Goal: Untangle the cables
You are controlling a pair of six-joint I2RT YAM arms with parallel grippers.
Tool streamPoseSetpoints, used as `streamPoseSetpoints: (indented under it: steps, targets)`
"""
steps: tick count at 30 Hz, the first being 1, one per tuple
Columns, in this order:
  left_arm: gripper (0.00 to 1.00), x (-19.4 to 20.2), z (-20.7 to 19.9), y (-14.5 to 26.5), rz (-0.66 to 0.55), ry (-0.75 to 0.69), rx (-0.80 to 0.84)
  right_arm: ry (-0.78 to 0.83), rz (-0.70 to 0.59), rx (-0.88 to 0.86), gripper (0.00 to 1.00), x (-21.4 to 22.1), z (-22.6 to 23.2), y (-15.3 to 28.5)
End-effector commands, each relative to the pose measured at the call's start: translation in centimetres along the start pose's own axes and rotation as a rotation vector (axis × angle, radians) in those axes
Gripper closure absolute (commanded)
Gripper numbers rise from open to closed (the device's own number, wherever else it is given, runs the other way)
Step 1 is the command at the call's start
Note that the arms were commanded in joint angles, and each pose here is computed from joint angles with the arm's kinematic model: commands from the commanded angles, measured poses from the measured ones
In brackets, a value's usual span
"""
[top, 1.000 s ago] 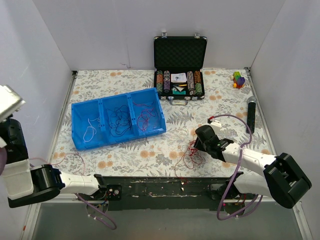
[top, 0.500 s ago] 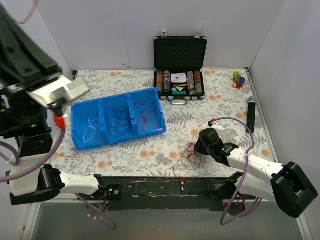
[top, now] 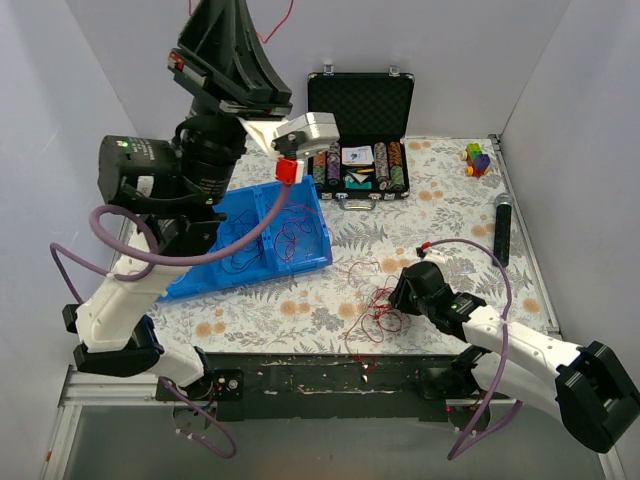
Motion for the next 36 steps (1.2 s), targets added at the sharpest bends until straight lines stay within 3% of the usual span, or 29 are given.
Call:
streamPoseSetpoints:
  steps: [1,8,29,36]
  targets:
    - [1.0,2.4,0.2,0.5,0.119,0.07,-0.065,0.009,-0.008,-0.033,0.61,0.0,0.0,0.3]
    - [1.0,7.6,-4.6,-1.5,0.292,0.169,-0.045,0.014,-0.014,-0.039,0.61,-0.1,0.1,0.4]
    - [1.0,7.5,-8.8,-1.0,0.254,0.181,0.01,0.001,0.005,-0.048,0.62,0.6,-0.5,0.0]
    - [1.0,6.3,-13.2,0.9,0.251,0.353,0.162,-0.002,-0.001,-0.053,0.62,0.6,-0.5,0.2]
Point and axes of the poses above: each gripper's point midway between its finger pads, its own y axis back along the fingers, its own z axis along the line the jaws close on, x = y × z, the point moved 6 cm from there along y, back along the fingers, and after that the axes turned 15 degrees about -y, right-handed, at the moved point
